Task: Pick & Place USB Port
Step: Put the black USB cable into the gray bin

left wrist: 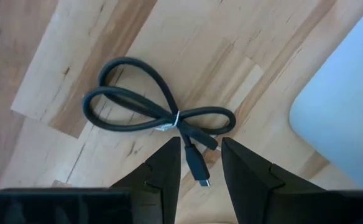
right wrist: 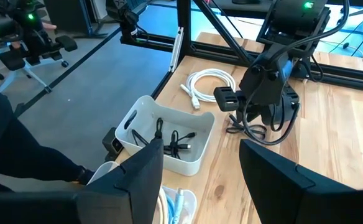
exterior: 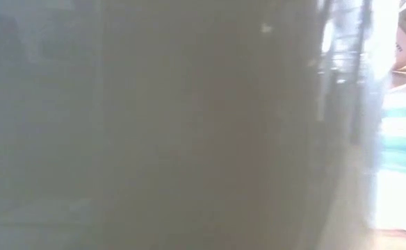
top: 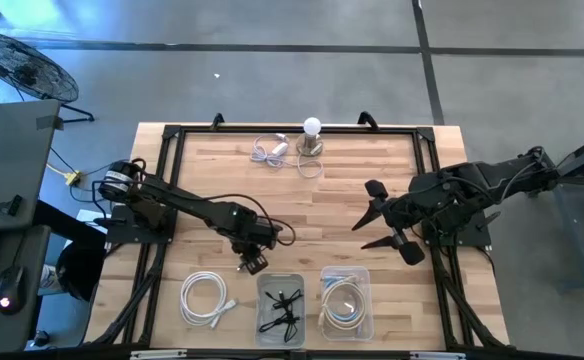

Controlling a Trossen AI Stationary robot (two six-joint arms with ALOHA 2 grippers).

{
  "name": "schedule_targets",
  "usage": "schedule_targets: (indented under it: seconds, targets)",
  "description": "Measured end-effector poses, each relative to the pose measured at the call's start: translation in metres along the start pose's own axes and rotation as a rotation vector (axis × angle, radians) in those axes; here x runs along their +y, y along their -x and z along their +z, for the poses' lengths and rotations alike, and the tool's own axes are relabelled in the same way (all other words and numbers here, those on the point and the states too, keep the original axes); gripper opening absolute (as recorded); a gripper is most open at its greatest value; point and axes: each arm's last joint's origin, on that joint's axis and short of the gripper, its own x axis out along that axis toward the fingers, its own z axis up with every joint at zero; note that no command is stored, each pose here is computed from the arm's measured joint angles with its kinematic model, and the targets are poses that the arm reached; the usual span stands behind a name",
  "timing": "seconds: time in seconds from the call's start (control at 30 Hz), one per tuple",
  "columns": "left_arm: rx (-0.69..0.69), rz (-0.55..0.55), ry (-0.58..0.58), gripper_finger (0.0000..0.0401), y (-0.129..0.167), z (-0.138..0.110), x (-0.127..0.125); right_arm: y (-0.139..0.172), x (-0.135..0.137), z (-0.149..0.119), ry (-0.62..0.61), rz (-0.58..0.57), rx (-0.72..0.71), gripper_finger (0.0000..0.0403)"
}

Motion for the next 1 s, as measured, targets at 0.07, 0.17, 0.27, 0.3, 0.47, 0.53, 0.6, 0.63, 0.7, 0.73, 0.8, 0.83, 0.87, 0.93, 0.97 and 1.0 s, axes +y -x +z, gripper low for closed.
schedule_targets:
  seconds: [0.07,0.17,0.27,0.3,0.47,0.53,0.6,0.63,0.7,0.73,0.8,0.83,0.87,0.93,0.97,1.0]
  targets:
    - [-0.013,0.002,-0.004,0.0113,0.0,0.0007,-0.0003,0.0,0.0002,-0.0001,-0.002,0.007,0.001,0.0204]
    - [-0.025,0.01,-0.024,0.0113,0.0,0.0012,-0.0002,-0.0001,0.0007,-0.0002,-0.006,0.026,0.002,0.0204]
    - [-0.026,0.012,-0.047,0.0113,0.0,0.0013,0.0,0.0,0.0008,-0.0002,-0.007,0.029,0.002,0.0204]
    - [-0.03,0.015,-0.054,0.0113,0.0,0.0013,-0.0001,0.0,0.0008,-0.0002,-0.009,0.029,0.002,0.0204]
    - [-0.055,0.041,-0.083,0.0113,0.0001,0.002,0.0007,-0.0001,0.0008,-0.0007,-0.011,0.029,0.007,0.0204]
    - [-0.056,0.042,-0.083,0.0113,0.0001,0.0021,0.0006,0.0,0.0008,-0.0007,-0.014,0.029,0.008,0.0204]
    - [-0.057,0.042,-0.084,0.0113,0.0001,0.0021,0.0007,0.0,0.0008,-0.0008,-0.026,0.03,0.009,0.0204]
    - [-0.06,0.045,-0.084,0.0113,0.0001,0.0022,0.0007,0.0,0.0009,-0.0009,-0.026,0.03,0.01,0.0204]
    - [-0.07,0.055,-0.084,0.0113,0.0001,0.0025,0.001,0.0,0.0009,-0.0011,-0.027,0.03,0.012,0.0204]
    - [-0.075,0.059,-0.083,0.0113,0.0001,0.0027,0.0011,0.0,0.0009,-0.0012,-0.027,0.03,0.013,0.0204]
    - [-0.079,0.062,-0.067,0.0113,0.0001,0.0028,0.0012,0.0,0.0008,-0.0014,-0.028,0.03,0.015,0.0204]
    - [-0.082,0.063,-0.055,0.0113,0.0002,0.0029,0.0012,0.0,0.0009,-0.0014,-0.031,0.03,0.016,0.0204]
    - [-0.083,0.063,-0.052,0.0113,0.0002,0.0029,0.0012,0.0,0.0008,-0.0015,-0.033,0.03,0.016,0.0204]
    - [-0.083,0.063,-0.05,0.0113,0.0002,0.003,0.0012,0.0,0.0008,-0.0023,-0.036,0.029,0.024,0.0204]
    - [-0.084,0.064,-0.05,0.0113,0.0002,0.003,0.0012,0.0,0.0008,-0.0026,-0.036,0.029,0.027,0.0204]
    - [-0.085,0.063,-0.049,0.0113,0.0002,0.0031,0.0011,0.0,0.0008,-0.0028,-0.036,0.029,0.029,0.0204]
